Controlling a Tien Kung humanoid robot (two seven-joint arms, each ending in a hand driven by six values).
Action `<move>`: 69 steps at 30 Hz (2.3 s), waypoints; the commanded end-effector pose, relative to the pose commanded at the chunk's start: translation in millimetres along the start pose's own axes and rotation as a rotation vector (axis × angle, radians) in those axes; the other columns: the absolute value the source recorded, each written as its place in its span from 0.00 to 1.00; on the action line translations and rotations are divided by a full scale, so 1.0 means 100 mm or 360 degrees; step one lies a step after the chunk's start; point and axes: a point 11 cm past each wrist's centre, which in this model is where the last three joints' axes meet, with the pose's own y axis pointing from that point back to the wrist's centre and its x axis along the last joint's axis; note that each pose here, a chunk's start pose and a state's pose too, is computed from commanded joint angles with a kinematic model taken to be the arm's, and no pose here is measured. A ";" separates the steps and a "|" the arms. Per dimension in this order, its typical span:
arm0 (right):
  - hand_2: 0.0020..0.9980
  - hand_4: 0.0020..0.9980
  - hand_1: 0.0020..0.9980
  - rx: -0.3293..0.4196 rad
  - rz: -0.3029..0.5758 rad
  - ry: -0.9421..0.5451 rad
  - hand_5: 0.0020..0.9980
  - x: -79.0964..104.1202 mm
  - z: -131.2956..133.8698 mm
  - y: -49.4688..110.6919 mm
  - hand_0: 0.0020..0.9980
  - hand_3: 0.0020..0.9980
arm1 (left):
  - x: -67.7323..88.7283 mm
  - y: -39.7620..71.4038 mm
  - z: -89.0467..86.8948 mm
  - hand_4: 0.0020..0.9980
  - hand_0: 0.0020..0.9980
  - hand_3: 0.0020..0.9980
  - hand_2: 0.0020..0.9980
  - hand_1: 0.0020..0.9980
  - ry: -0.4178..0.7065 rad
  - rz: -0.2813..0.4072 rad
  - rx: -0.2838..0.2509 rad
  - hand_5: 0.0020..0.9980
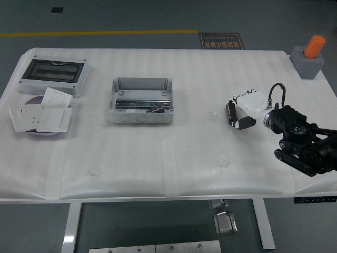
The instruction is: Pick up the battery,place it into the box
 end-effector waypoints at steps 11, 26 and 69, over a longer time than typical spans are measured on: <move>0.78 0.64 0.81 0.0018 0.0049 -0.0030 0.45 0.07 -0.03 0.01 0.93 0.80 | 0.00 0.00 0.01 0.55 0.59 0.63 0.51 0.62 -0.0017 0.0009 -0.0016 0.49; 0.77 0.60 0.80 0.0270 0.0428 -0.0367 0.48 0.83 -0.79 0.03 0.91 0.78 | 0.00 0.00 0.01 0.55 0.59 0.63 0.51 0.62 -0.0019 0.0015 -0.0014 0.50; 0.99 1.00 0.99 0.0347 0.0374 -0.0605 0.72 0.89 -1.65 -0.26 1.00 1.00 | 0.06 0.00 0.00 0.56 0.59 0.63 0.52 0.62 -0.0015 0.0014 0.0018 0.51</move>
